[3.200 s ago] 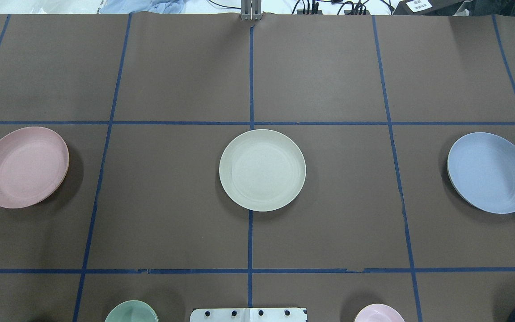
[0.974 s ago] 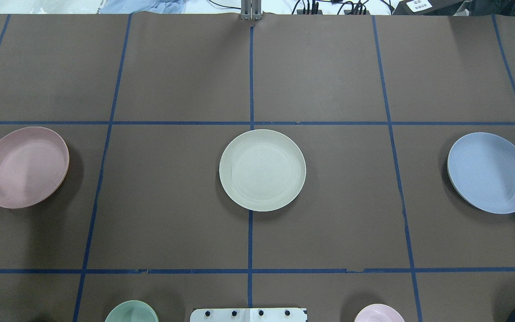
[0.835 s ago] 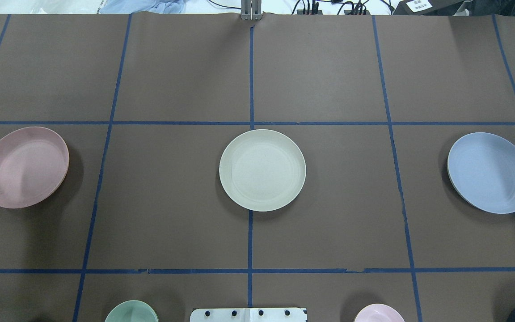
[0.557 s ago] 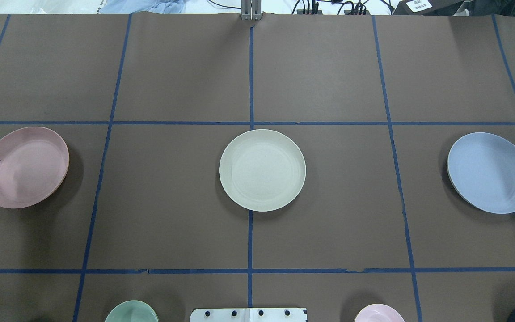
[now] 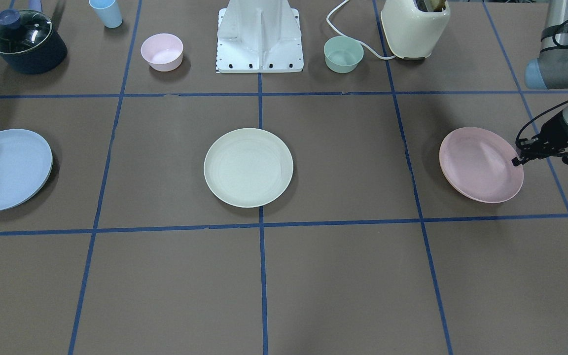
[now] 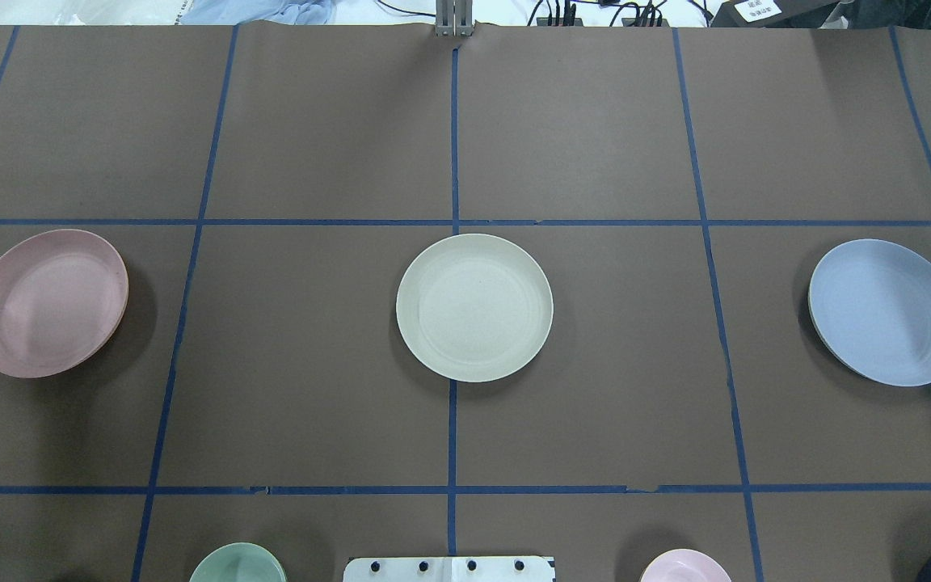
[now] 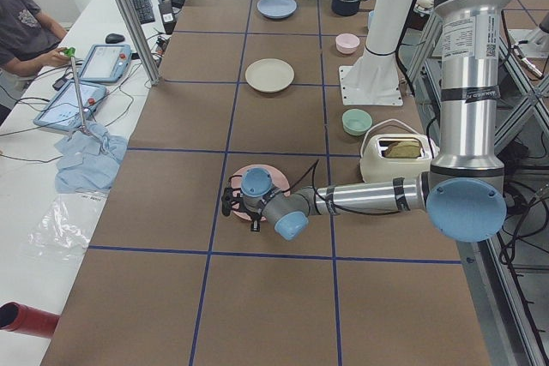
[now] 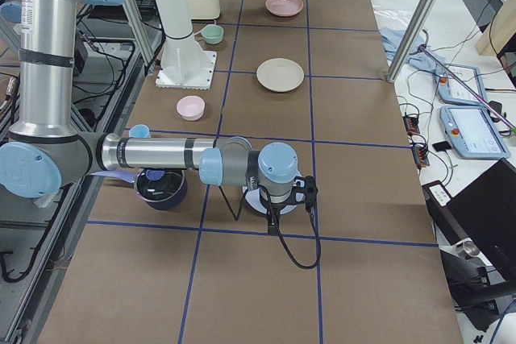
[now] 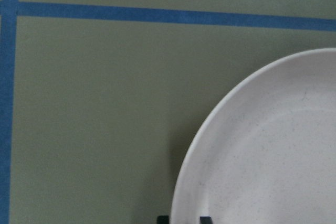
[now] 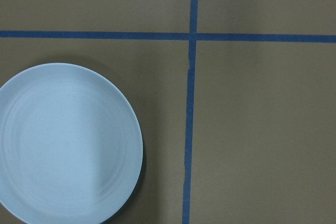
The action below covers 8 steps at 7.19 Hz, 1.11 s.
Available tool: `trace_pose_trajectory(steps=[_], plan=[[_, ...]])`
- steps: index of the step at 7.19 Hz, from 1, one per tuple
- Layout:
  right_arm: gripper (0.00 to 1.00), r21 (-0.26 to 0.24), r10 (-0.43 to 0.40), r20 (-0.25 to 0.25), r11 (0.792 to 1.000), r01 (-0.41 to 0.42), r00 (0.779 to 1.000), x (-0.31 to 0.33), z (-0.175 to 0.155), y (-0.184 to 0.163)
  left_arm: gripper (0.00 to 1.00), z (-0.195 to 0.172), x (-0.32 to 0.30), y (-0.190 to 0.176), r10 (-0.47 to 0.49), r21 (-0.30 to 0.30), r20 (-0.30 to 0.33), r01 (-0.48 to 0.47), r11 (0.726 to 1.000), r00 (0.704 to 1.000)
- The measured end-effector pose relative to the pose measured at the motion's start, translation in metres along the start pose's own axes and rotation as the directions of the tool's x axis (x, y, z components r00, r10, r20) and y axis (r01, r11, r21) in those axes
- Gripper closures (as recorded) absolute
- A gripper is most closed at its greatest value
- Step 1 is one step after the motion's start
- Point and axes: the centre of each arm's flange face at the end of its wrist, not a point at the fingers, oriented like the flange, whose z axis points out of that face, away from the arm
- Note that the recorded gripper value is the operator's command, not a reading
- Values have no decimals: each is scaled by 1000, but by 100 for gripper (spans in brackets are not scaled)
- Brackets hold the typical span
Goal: Stack three plates with pink and blue
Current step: 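Reach the left gripper to the rim of the pink plate and grip it, then lift the pink plate with the left gripper and carry it toward the cream plate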
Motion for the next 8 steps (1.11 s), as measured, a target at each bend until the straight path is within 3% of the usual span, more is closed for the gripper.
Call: trace_pose_trajectory(steps=[2, 4, 6, 8], plan=[[0, -25, -33, -5, 999, 33, 999, -10, 13, -3, 100, -3, 5, 1, 9, 2, -8, -9, 1000, 1000], [0, -7, -89, -11, 996, 89, 996, 1, 37, -9, 100, -24, 33, -4, 23, -6, -54, -23, 1000, 998], [0, 33, -152, -15, 988, 152, 988, 27, 69, -20, 100, -69, 79, -17, -14, -30, -76, 12, 999, 997], [0, 29, -177, -26, 984, 177, 984, 23, 90, -31, 100, -116, 133, -29, -58, -45, -59, 56, 997, 997]])
